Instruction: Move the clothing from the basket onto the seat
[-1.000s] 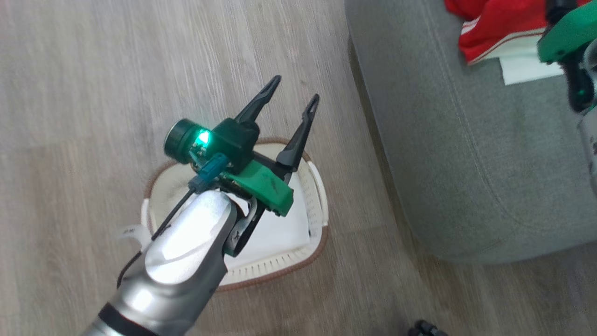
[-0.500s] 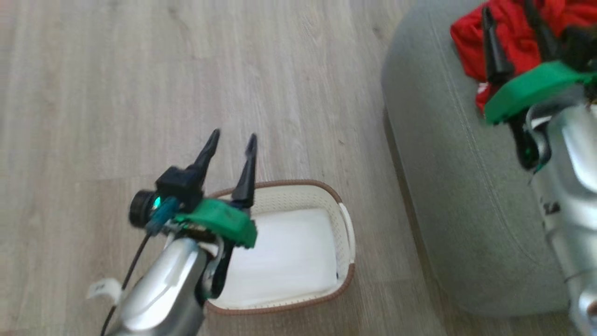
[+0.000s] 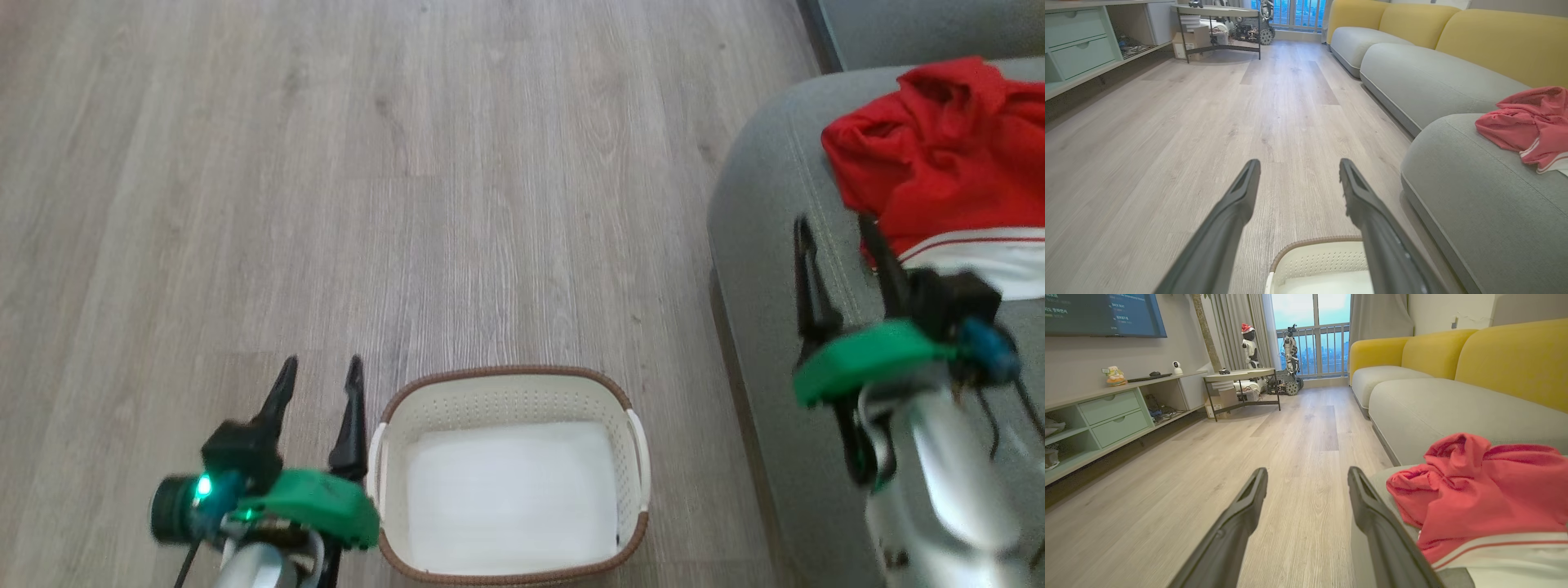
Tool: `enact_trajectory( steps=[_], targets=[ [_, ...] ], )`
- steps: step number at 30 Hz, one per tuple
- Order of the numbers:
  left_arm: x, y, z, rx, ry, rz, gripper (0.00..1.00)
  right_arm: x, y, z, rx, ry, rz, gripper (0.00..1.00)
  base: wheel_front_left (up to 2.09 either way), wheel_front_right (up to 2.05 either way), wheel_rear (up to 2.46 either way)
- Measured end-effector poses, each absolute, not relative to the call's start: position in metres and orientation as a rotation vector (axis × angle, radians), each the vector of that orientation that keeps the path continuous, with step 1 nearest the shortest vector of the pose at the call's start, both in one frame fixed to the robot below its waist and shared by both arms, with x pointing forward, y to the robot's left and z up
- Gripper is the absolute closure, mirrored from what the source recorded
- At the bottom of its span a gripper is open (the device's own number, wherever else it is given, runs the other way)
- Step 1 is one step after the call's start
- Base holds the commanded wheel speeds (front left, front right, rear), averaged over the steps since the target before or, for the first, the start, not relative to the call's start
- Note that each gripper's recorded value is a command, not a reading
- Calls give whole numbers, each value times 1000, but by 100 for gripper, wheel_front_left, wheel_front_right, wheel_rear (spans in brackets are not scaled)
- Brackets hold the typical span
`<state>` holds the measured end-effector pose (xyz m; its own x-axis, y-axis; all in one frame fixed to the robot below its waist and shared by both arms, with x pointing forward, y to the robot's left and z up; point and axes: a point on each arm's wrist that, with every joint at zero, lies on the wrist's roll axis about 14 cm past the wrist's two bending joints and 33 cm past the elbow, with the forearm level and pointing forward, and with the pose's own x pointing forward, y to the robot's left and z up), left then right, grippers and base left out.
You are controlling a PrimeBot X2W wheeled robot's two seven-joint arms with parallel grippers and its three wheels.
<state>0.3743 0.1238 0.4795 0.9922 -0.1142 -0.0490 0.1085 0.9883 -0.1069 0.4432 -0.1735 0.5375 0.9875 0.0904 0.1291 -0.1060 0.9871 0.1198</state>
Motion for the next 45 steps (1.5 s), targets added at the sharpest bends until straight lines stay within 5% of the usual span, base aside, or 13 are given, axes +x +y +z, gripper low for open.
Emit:
enact_trajectory(
  steps=[16,45],
  targets=[
    [333,159,474,-152,68,27,0,374,-163,502,158,-57,106,0,0,0,0],
    [319,176,471,-128,60,79,0,367,-151,502,172,-57,138,0,0,0,0]
  ],
)
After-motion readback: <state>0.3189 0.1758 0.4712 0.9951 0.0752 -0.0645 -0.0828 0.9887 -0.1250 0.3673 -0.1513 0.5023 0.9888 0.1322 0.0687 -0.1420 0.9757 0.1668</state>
